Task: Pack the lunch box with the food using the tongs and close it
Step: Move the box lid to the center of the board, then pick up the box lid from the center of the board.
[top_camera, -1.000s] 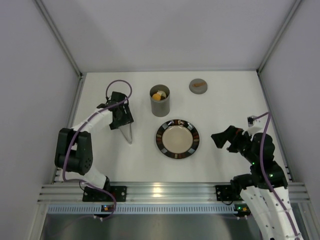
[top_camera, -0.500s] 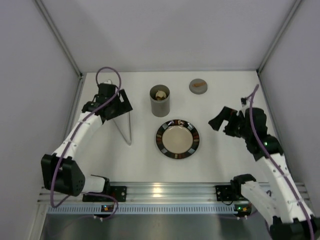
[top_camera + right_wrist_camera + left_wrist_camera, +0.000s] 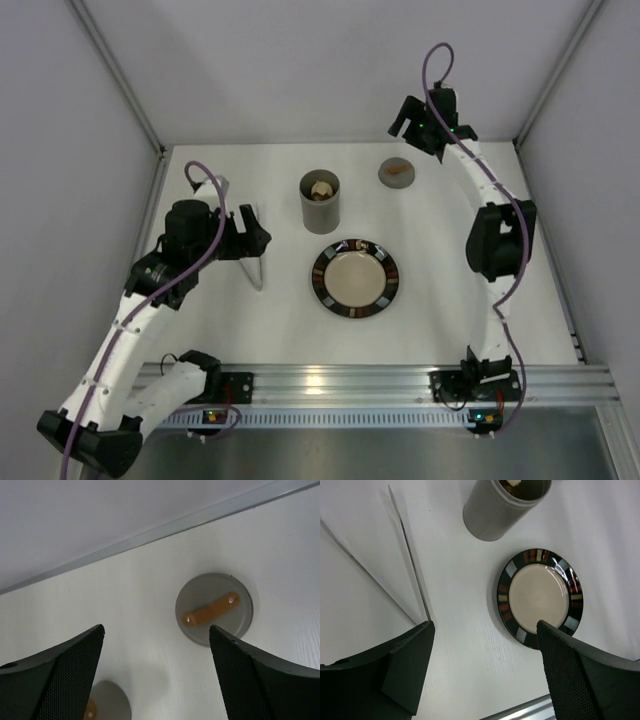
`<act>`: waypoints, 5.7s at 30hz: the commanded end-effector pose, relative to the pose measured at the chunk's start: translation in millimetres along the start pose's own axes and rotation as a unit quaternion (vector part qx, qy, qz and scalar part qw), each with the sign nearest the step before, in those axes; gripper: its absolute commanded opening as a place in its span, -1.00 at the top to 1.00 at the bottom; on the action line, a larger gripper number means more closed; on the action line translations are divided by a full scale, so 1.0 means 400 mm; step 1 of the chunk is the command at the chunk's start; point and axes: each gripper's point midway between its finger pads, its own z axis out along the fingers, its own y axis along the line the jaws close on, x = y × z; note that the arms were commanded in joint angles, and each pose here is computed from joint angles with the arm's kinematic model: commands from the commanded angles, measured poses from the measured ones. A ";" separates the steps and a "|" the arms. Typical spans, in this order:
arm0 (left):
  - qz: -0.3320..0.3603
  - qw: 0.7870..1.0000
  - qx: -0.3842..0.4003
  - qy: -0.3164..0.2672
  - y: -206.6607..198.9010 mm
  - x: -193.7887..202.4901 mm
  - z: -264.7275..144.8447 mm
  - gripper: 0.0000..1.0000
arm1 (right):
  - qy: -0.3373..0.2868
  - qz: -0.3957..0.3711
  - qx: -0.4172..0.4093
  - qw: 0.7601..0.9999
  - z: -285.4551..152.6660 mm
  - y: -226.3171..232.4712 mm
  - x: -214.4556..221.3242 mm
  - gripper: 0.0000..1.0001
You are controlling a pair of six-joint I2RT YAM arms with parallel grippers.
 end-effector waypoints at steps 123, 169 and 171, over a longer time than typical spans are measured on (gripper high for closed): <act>0.060 0.997 -0.026 0.041 0.054 0.131 0.042 -0.74 | 0.106 -0.277 0.134 0.946 -0.100 -0.157 0.434 -0.11; 0.060 0.997 -0.026 0.046 0.055 0.136 0.047 -0.74 | 0.167 -0.207 0.113 0.957 -0.101 -0.192 0.492 1.00; 0.060 0.997 -0.026 0.046 0.055 0.136 0.047 -0.74 | 0.157 -0.207 0.116 0.959 -0.112 -0.188 0.471 1.00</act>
